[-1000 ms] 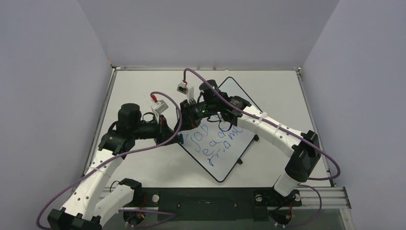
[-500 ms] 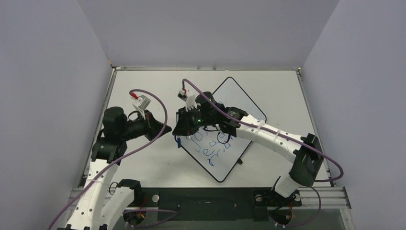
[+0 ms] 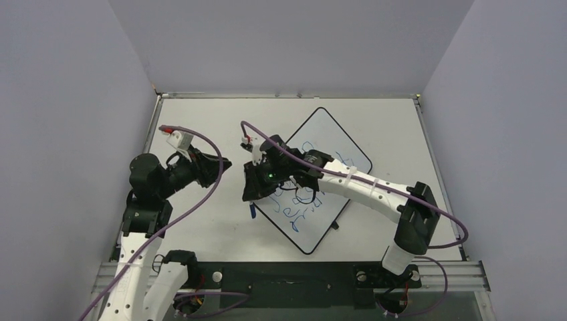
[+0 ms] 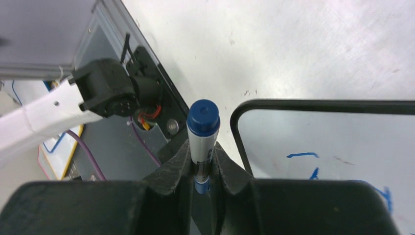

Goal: Write a sentence on the whiteboard
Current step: Put down the whiteboard marker at the center of the board.

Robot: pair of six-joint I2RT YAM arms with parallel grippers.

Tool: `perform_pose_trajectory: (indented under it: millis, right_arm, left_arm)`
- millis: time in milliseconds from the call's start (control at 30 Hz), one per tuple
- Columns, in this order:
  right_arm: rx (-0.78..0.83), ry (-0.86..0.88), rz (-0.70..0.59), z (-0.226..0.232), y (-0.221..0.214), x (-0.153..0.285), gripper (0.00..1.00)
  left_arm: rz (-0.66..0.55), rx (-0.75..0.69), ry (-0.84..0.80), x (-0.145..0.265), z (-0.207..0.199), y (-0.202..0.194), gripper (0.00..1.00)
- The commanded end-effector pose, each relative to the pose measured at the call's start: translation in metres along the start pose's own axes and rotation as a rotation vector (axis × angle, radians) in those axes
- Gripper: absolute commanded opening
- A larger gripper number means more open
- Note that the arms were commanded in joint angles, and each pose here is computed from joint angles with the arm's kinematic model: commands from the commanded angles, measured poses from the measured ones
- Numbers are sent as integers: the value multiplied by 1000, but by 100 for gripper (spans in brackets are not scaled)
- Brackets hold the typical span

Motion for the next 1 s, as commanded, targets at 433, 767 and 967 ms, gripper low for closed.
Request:
perform_pose_trajectory:
  millis: [433, 767, 967]
  right_arm:
    - [-258, -877, -356, -124, -19, 173, 0]
    - [-580, -1369, -240, -193, -134, 199, 0]
    - [-716, -1515, -259, -206, -159, 200, 0]
  left_arm:
    - [-161, -73, 171, 15, 1, 23, 48]
    - [-169, -71, 222, 17, 6, 23, 48]
    - [-178, -77, 246, 20, 7, 23, 48]
Point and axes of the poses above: each gripper's point midway between its finger pads, its own x axis back along the fingers, its own z axis along the line the jaws close on, y = z × x, the point moved 8 cm from there along x, back along the fingers, and after that the axes turned 9 degrees about x, right-handed, at the moved point
